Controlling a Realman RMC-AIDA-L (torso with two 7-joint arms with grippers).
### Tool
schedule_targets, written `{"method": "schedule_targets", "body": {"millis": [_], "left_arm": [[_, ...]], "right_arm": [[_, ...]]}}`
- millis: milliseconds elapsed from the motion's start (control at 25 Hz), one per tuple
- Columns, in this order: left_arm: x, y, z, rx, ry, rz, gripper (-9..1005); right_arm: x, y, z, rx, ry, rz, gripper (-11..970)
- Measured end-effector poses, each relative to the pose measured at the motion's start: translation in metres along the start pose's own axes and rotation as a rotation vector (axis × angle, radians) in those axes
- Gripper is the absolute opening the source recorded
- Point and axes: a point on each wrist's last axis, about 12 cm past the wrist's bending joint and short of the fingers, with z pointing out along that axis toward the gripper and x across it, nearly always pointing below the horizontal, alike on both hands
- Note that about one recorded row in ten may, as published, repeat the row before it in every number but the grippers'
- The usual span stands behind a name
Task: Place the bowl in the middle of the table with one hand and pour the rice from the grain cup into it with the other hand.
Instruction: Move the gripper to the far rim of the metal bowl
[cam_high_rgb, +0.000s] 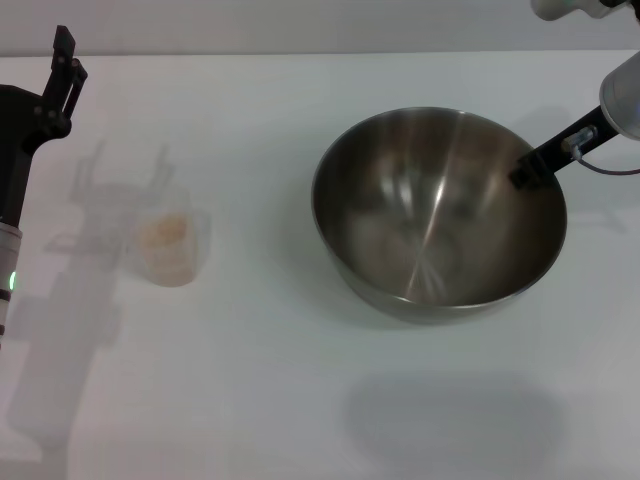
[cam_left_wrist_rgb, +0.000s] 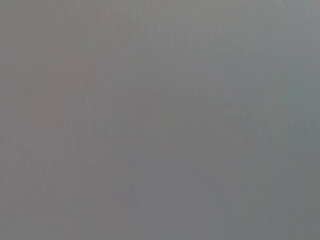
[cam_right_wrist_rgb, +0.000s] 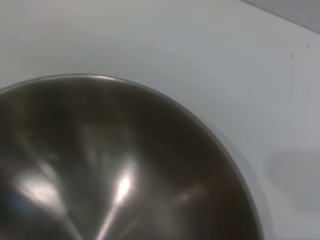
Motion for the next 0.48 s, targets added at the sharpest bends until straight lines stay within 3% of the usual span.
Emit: {"method": "schedule_targets", "body": {"millis": [280,480], "left_arm": [[-0.0001,0.0001,0.0000,-0.002,-0.001,0.000,829],[-0.0001,-0.0004,-0.0001,-0.002,-0.001,-0.001,829]], "right_arm": [[0.0010,-0.0017,0.0001,0.004,-0.002,-0.009,119],[-0.0001,-0.0047,-0.0041,0.017,-0.027,-0.006,81]]}}
